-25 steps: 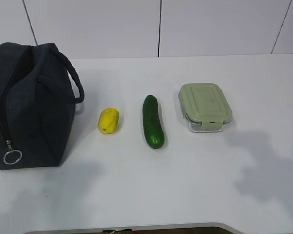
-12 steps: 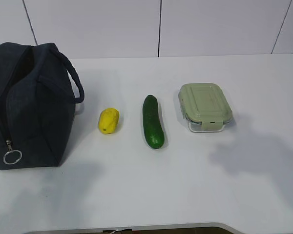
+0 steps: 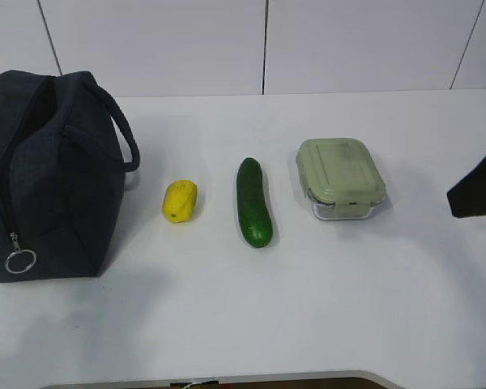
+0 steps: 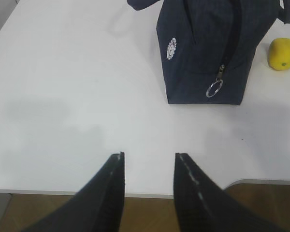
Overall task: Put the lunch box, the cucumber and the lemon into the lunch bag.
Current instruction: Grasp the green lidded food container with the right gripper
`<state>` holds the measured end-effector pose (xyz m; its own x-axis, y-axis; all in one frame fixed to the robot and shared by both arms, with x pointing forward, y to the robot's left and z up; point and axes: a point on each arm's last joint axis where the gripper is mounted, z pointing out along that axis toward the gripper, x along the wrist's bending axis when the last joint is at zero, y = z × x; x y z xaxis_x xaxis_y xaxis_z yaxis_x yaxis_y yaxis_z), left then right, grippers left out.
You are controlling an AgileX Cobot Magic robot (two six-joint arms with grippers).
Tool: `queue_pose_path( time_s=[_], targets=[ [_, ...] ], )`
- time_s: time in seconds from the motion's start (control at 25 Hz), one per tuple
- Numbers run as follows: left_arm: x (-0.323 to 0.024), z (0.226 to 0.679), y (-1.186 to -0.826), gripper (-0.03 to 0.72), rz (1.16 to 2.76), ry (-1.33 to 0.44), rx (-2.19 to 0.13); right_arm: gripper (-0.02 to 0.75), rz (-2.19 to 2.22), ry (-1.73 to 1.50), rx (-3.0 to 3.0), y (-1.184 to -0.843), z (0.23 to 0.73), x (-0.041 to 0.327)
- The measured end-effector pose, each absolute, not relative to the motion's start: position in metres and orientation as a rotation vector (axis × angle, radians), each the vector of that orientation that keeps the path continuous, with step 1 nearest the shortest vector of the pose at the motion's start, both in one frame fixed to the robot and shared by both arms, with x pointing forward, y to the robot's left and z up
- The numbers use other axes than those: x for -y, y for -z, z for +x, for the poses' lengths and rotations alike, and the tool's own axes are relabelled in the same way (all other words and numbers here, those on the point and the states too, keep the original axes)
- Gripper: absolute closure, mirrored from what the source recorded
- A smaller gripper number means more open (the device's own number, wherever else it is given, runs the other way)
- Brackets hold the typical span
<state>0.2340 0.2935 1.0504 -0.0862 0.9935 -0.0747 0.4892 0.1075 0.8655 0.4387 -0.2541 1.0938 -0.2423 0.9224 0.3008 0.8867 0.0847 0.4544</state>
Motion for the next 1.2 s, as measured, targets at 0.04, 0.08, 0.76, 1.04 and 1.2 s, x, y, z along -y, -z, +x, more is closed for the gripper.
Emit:
queue_pose_path(
  time_s=[0.04, 0.08, 0.76, 1.04, 1.2],
  targets=[
    [-0.293, 0.234, -1.05, 0.446, 1.469, -0.895, -1.673, 0.225, 1.902, -0.868, -2.273, -1.093, 0.445, 0.254],
    [-0.293, 0.234, -1.05, 0.446, 1.469, -0.895, -1.673, 0.225, 1.901, -0.875, -2.285, -1.093, 0.451, 0.252],
    [-0.293, 0.234, -1.05, 0.446, 1.469, -0.895, -1.673, 0.225, 1.989, -1.299, -2.478, -1.07, 0.552, 0.256],
    [-0.293, 0.234, -1.05, 0.446, 1.469, -0.895, -1.673, 0.225, 2.101, -1.413, -2.279, -1.053, 0.573, 0.31],
    [-0.293, 0.234, -1.05, 0.446, 1.469, -0.895, -1.673, 0.225, 2.138, -1.401, -2.279, -1.041, 0.579, 0.316]
  ],
)
